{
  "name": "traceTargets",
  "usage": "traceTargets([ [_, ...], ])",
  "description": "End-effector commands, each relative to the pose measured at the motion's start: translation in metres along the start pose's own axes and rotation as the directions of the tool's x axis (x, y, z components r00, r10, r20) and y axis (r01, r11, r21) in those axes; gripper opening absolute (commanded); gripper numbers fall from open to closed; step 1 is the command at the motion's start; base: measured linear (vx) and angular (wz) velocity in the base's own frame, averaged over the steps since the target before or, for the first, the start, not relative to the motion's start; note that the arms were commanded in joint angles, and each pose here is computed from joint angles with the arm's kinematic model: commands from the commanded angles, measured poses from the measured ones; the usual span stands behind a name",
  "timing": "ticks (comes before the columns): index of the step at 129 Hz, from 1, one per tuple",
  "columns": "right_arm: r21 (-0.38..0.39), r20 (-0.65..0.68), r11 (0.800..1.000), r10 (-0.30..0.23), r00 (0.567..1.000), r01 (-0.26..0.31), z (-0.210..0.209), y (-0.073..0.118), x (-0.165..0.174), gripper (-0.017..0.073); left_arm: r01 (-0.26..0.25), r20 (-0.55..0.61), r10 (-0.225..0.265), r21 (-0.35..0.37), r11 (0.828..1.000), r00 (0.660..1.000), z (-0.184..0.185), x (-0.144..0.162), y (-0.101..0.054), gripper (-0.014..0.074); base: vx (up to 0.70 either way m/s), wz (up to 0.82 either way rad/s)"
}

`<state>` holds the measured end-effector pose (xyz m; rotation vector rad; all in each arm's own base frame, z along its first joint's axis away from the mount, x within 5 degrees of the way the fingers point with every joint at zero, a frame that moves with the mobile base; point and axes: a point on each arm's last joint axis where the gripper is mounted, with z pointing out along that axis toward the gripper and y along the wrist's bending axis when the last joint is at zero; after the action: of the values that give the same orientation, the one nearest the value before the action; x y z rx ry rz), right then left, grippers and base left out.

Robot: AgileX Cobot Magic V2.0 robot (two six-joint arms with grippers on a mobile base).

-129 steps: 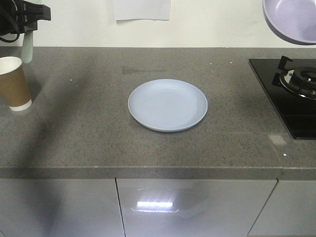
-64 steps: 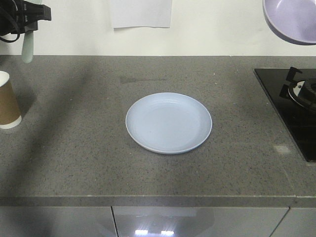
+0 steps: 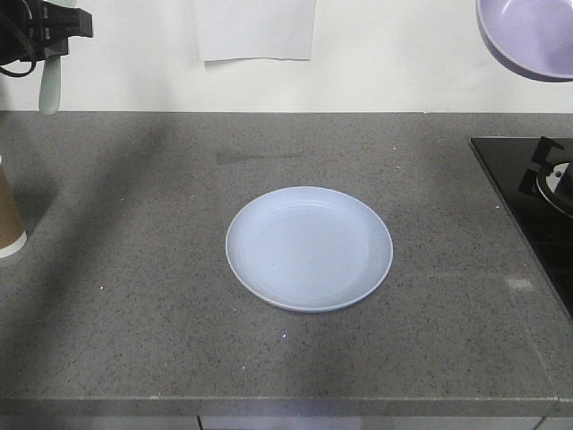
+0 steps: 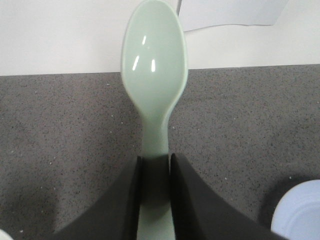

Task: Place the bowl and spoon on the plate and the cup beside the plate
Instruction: 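Position the base in front of the pale blue plate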

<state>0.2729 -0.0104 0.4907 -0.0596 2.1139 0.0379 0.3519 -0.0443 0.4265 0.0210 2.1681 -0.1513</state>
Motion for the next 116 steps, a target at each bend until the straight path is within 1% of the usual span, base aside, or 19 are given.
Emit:
traceTargets([
  [1, 0.014, 0.132, 1.000, -0.012, 0.991, 0.010, -0.0218, 0.0006, -0.0139, -0.0008, 0.010, 0.136, -0.013, 0.023, 1.000, 0.991, -0.0252, -0.0183, -0.0041, -0.0007, 0.10, 0.00],
  [116, 0.014, 0.132, 1.000, -0.012, 0.991, 0.010, -0.0218, 0.0006, -0.0139, -0.0008, 0.010, 0.136, -0.013, 0.023, 1.000, 0.991, -0.0252, -0.0183, -0.0041, -0.0007, 0.08, 0.00],
])
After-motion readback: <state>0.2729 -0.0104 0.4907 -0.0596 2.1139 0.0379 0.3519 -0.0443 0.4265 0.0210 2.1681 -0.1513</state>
